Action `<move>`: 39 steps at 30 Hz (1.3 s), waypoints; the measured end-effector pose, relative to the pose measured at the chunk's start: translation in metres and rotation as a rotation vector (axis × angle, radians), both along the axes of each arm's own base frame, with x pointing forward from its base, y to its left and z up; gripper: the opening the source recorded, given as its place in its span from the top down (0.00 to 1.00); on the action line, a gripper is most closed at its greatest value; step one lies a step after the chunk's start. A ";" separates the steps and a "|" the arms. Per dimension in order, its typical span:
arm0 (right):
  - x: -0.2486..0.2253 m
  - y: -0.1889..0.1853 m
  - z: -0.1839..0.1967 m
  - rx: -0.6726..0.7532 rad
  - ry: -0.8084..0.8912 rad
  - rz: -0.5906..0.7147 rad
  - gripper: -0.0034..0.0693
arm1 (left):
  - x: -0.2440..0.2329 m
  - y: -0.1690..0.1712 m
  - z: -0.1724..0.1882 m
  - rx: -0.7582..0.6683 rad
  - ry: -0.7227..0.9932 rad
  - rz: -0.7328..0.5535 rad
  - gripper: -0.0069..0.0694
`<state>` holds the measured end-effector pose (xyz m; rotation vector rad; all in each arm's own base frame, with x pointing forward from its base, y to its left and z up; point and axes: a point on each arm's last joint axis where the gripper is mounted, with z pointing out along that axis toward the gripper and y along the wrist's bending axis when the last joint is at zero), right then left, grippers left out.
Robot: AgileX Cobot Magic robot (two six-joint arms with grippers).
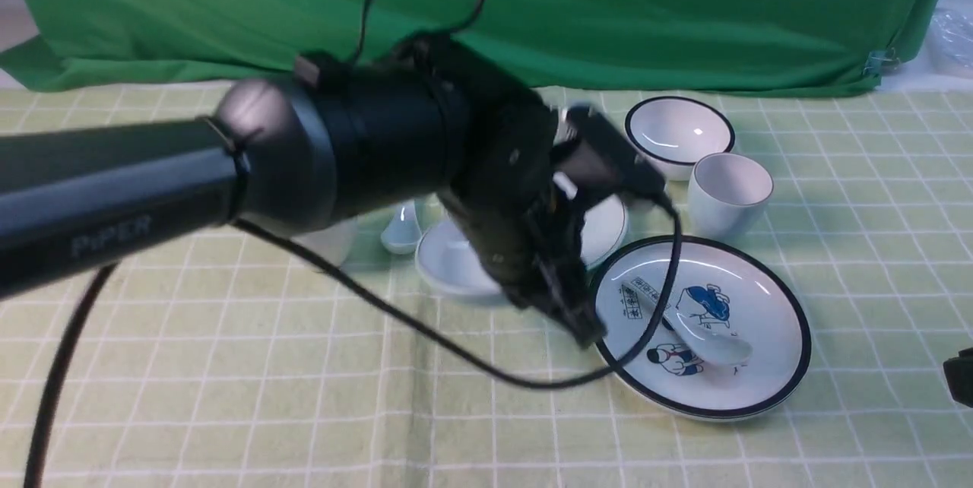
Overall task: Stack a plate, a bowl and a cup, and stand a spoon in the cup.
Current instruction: Use the left arm to put the blue rice bowl into the blue large plate in the middle
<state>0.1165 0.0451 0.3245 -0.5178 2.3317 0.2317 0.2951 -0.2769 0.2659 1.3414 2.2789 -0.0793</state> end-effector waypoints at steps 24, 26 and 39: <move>-0.001 0.001 -0.001 0.004 0.014 0.006 0.80 | 0.110 -0.036 -0.079 0.106 -0.038 -0.014 0.85; -0.001 0.001 -0.001 0.004 0.014 0.006 0.80 | 0.110 -0.036 -0.079 0.110 -0.040 -0.024 0.83; 0.002 0.001 0.004 0.018 0.015 -0.009 0.70 | 0.099 -0.029 -0.039 0.022 -0.007 0.070 0.19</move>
